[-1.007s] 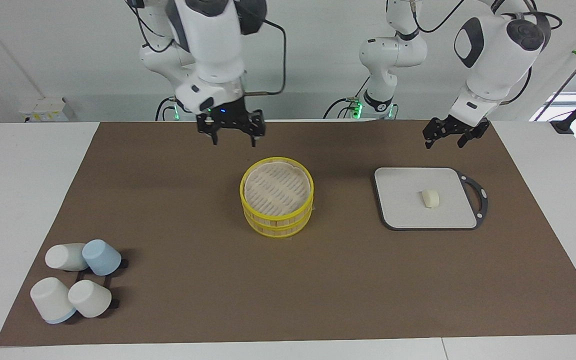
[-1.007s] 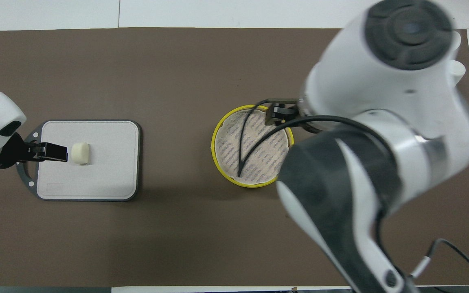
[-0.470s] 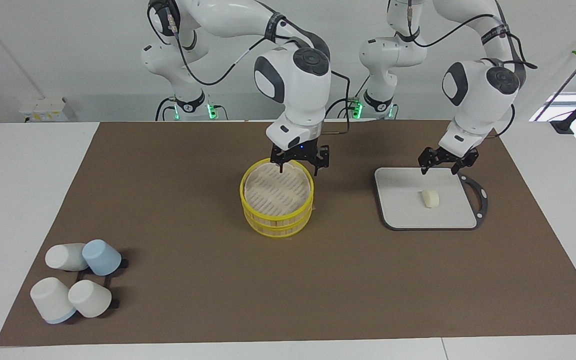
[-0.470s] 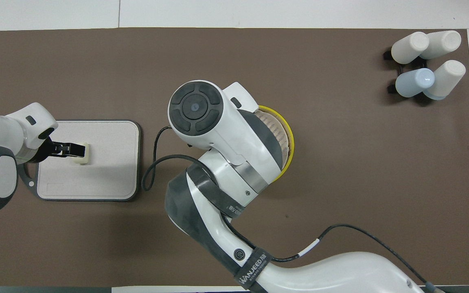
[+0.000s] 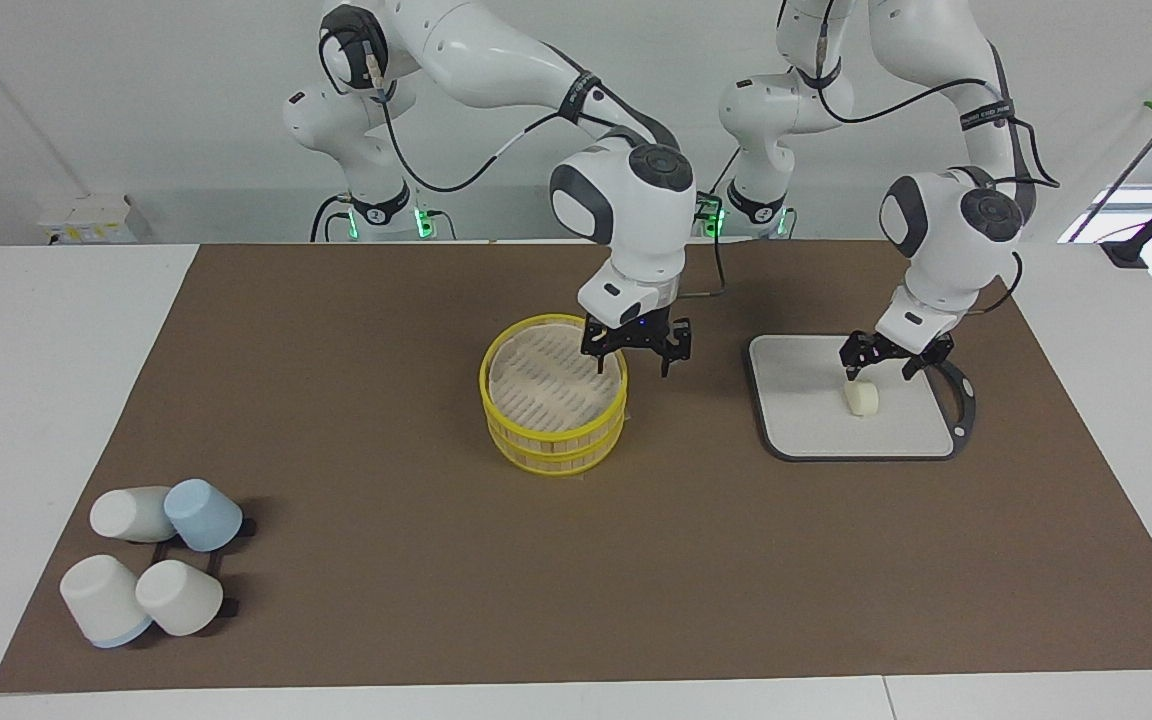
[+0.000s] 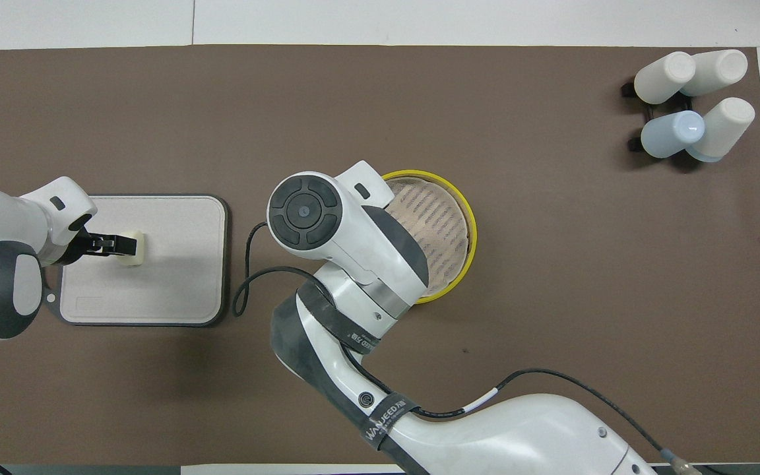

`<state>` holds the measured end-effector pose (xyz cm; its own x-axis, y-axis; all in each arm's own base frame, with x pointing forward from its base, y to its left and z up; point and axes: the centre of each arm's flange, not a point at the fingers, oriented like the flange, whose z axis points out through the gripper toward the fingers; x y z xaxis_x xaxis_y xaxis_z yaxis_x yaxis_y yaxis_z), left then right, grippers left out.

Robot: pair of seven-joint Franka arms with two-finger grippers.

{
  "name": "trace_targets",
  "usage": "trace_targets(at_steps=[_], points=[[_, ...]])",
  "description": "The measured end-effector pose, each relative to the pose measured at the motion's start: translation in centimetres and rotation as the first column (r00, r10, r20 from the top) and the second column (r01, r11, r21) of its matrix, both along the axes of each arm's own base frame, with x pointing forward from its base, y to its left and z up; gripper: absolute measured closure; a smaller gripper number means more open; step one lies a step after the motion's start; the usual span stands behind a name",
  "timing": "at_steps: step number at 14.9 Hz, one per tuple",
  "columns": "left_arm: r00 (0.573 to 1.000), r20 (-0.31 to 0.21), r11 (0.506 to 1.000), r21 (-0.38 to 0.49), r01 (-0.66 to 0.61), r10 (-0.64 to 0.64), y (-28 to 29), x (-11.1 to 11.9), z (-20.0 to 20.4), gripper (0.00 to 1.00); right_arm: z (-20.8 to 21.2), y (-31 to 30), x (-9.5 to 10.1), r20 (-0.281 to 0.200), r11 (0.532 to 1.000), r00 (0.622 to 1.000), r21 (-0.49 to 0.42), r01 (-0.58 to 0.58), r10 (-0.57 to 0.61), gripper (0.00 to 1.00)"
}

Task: Place bun in steamer

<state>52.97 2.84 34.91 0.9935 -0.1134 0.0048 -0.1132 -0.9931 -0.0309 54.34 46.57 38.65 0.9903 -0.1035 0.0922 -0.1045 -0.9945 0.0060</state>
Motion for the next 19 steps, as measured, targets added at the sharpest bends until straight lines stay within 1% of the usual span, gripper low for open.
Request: trace_targets(at_steps=[2,3,6,7,8,9,10,11,12,13,14,15,16,17,18,19], points=[[1.000,0.002,1.000,-0.001,0.005,-0.005,-0.2,-0.6,-1.1,0.04,-0.5,-0.1,-0.1,-0.006,1.000,1.000,-0.005,0.000,0.000,0.00],[1.000,0.006,1.000,-0.001,0.009,-0.009,-0.5,-0.8,-1.6,0.05,-0.5,-0.1,-0.1,-0.009,1.000,1.000,0.000,0.003,-0.003,0.07],[1.000,0.012,1.000,-0.002,0.017,-0.017,-0.8,-1.0,-2.3,0.06,-0.4,0.2,-0.4,-0.031,1.000,0.999,0.027,0.014,-0.013,0.40],[1.000,0.016,1.000,-0.002,0.018,-0.018,-0.9,-0.9,-2.5,0.06,-0.4,0.6,-0.7,-0.033,0.999,0.999,0.030,0.010,-0.009,0.53],[1.000,0.019,1.000,-0.003,0.020,-0.020,-0.9,-0.8,-2.8,0.10,-0.4,0.7,-0.9,-0.035,1.000,0.999,0.026,0.006,-0.006,0.62],[1.000,0.021,1.000,-0.003,0.021,-0.021,-1.0,-0.7,-3.0,0.10,-0.4,0.4,-0.8,-0.039,1.000,0.999,0.019,0.010,-0.009,0.70],[1.000,0.021,1.000,-0.003,0.022,-0.022,-1.0,-0.6,-3.3,0.12,-0.4,0.3,-0.8,-0.042,1.000,0.999,0.015,0.006,-0.006,0.77],[0.999,0.023,1.000,-0.004,0.023,-0.023,-1.1,-0.5,-3.7,0.12,-0.4,0.2,-0.8,-0.045,1.000,0.999,0.010,-0.017,0.018,0.81],[0.999,0.027,1.000,-0.004,0.025,-0.025,-1.2,-0.4,-4.1,0.16,-0.4,0.0,-0.8,-0.049,0.998,0.997,0.005,-0.060,0.060,0.85],[0.999,0.031,1.000,-0.004,0.027,-0.027,-1.3,-0.3,-4.4,0.17,-0.4,-0.1,-0.7,-0.054,0.995,0.993,-0.001,-0.101,0.101,0.89],[0.999,0.033,1.000,-0.005,0.028,-0.028,-1.3,-0.3,-4.6,0.28,-0.4,-0.3,-0.7,-0.060,0.991,0.989,-0.006,-0.133,0.133,0.91],[0.999,0.035,1.000,-0.006,0.027,-0.027,-1.3,-0.2,-4.7,0.28,-0.2,-0.4,-0.7,-0.067,0.989,0.987,-0.011,-0.149,0.148,0.91],[0.999,0.038,1.000,-0.008,0.026,-0.025,-1.3,-0.2,-4.6,0.34,0.4,-0.5,-0.6,-0.070,0.988,0.986,-0.012,-0.152,0.151,0.91],[0.999,0.041,1.000,-0.008,0.027,-0.027,-1.5,-0.1,-4.5,0.46,1.5,-1.0,-0.2,-0.072,0.990,0.987,-0.015,-0.143,0.142,0.91],[0.999,0.043,1.000,-0.009,0.029,-0.029,-1.6,-0.1,-4.4,0.61,3.1,-2.0,0.5,-0.072,0.991,0.989,-0.016,-0.134,0.133,0.91],[0.999,0.043,1.000,-0.009,0.029,-0.029,-1.6,0.0,-4.4,0.72,5.1,-3.6,1.2,-0.071,0.991,0.988,-0.015,-0.136,0.135,0.91]])
